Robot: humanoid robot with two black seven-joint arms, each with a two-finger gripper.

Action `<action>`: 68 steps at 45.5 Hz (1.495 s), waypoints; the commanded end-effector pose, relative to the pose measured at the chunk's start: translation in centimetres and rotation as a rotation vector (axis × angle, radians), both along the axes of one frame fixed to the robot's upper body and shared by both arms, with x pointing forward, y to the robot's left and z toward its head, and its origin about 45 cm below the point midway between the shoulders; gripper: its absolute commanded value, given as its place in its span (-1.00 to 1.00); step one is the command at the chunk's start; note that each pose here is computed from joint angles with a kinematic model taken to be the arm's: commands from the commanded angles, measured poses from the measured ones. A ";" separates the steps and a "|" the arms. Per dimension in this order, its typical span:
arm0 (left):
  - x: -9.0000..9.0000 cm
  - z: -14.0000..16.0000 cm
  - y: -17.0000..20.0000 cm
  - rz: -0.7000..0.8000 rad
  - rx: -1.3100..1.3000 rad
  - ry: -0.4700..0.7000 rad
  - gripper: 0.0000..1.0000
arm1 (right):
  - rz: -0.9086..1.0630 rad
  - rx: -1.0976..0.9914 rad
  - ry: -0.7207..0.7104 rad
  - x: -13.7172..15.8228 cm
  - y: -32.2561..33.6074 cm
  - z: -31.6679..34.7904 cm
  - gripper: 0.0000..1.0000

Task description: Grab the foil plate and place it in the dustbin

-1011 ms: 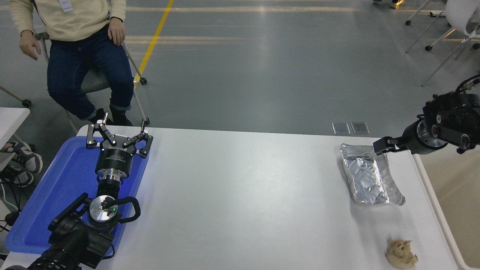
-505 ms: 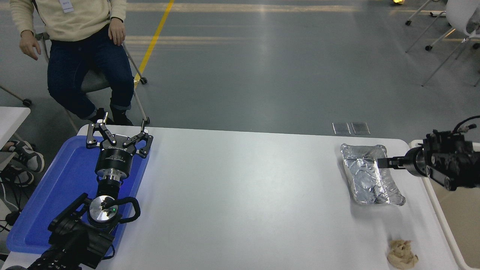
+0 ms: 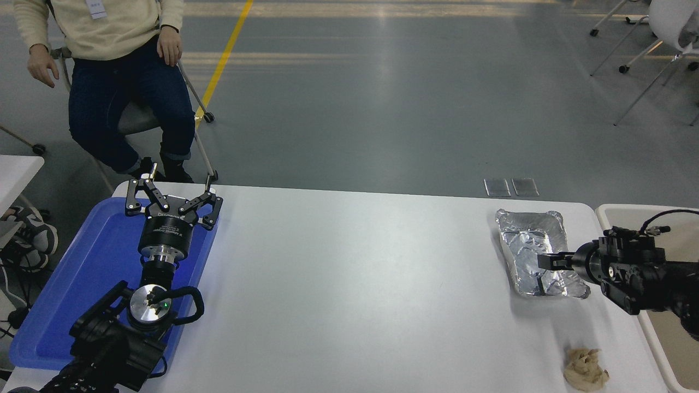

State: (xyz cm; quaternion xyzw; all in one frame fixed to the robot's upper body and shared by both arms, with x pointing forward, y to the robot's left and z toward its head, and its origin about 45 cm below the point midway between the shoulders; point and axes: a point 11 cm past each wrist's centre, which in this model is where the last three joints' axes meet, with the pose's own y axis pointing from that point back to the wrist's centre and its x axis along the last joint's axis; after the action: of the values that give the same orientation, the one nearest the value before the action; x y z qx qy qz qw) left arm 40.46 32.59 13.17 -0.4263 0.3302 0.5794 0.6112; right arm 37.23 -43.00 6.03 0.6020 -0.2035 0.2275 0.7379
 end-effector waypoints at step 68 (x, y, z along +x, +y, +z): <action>0.0 0.0 0.0 0.001 -0.001 0.000 1.00 | 0.035 0.009 -0.040 1.0 1.2 0.6 -1.00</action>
State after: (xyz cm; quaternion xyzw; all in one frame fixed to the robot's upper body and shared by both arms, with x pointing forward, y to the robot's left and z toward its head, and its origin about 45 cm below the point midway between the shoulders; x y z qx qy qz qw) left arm 40.46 32.60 13.18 -0.4268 0.3304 0.5794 0.6107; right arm 36.54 -42.56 4.85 0.5981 -0.2012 0.2422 0.7370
